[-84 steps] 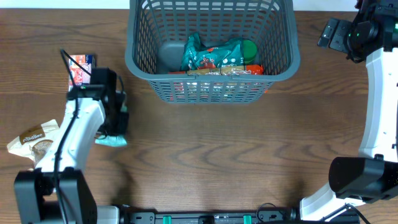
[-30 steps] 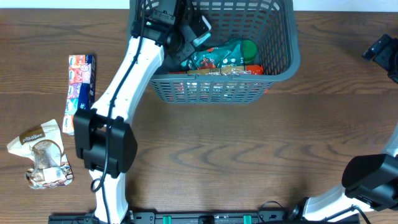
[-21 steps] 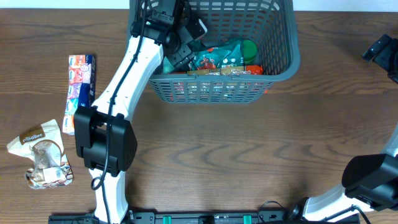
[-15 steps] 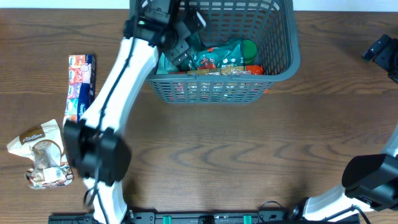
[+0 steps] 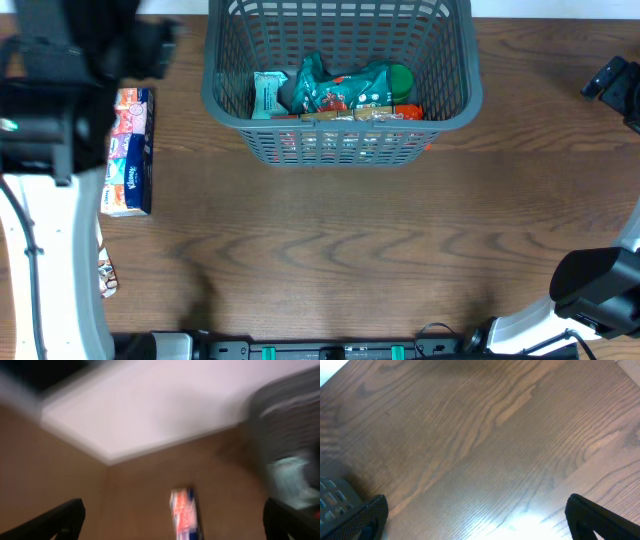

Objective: Pack container
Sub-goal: 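Lower the left gripper onto the blue tissue box and grasp it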

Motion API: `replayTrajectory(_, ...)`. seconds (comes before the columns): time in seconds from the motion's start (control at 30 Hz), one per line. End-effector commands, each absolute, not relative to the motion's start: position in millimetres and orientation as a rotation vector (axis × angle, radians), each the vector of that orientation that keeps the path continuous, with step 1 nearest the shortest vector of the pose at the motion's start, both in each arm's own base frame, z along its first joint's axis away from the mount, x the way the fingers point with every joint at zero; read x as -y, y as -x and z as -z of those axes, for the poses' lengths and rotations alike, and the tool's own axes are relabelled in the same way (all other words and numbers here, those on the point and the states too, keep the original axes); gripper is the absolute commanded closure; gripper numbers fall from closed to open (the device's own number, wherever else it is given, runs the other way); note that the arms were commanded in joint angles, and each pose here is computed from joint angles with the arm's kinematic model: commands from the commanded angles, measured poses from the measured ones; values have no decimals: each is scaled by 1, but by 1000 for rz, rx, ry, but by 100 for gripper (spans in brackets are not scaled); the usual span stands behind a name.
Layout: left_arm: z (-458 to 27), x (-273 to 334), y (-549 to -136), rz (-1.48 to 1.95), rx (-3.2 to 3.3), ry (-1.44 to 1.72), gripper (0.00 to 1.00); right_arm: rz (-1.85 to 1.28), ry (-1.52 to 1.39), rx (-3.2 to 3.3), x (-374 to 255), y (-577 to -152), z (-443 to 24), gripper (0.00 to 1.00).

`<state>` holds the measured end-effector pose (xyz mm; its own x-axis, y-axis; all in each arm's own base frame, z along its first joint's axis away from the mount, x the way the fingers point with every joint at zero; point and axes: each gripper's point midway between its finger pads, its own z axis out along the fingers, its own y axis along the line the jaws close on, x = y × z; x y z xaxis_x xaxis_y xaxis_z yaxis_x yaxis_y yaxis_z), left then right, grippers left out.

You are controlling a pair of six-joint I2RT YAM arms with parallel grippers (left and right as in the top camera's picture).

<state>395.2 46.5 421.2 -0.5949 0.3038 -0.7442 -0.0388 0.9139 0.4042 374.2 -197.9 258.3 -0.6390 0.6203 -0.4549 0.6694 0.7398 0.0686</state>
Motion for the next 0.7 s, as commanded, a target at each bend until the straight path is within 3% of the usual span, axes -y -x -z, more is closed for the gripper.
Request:
replayTrajectory(0.0,-372,-99,-393,-424,-2328,179,1,148,-959,-2510,198,-374,-253,1)
replayTrajectory(0.3,-243,-151,-392,-320,-2752,400,1,150,-957,-2503,199,-375,-254,1)
replayTrajectory(0.67,-123,-143,-422,-161,-3030,268,1,155,-942,-2487,201,-379,-256,1)
